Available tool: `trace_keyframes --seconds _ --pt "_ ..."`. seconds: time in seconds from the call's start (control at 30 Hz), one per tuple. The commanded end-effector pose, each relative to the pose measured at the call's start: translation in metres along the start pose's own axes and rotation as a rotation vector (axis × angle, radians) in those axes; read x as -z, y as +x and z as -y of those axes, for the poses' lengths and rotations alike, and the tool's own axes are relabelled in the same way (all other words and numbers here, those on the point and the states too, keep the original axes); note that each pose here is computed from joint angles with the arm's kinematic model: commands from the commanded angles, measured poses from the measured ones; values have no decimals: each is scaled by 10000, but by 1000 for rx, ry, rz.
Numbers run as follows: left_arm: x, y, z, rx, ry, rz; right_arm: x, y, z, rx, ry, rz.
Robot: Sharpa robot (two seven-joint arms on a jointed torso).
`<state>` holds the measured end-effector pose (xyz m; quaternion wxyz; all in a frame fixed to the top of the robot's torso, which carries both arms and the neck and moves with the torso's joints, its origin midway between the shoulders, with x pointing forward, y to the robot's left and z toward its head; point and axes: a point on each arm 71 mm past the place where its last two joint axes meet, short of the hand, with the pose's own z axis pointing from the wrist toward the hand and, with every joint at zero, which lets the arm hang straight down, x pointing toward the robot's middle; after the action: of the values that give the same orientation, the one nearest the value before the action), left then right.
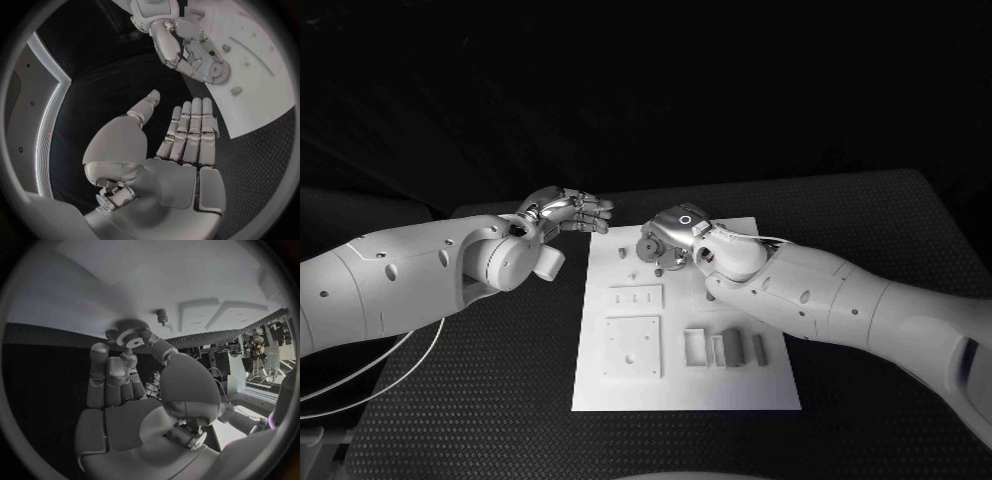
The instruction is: Assemble the parts on the task board
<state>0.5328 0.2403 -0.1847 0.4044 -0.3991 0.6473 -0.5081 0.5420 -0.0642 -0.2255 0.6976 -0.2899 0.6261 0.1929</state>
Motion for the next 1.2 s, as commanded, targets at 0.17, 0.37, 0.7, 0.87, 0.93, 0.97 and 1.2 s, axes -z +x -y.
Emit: trace_keyframes --seconds 0.17,0.37,0.7,0.87,0.93,0.97,1.2 --pt "-7 5 10 6 6 -7 5 10 8 0 4 -11" --pt "-11 -4 9 5 6 -5 12 3 17 -3 7 -4" --pt "-9 -11 7 5 5 -4 41 -43 19 -27 9 26" --pt "-5 -11 7 5 5 -5 54 -79 31 -33 15 36" --pt "-2 -17 7 5 5 -3 59 -93 39 -35 16 39" --pt "-1 -19 6 5 5 -2 60 -97 43 -35 17 39" --pt "3 -29 5 4 5 1 65 -149 88 -40 29 52"
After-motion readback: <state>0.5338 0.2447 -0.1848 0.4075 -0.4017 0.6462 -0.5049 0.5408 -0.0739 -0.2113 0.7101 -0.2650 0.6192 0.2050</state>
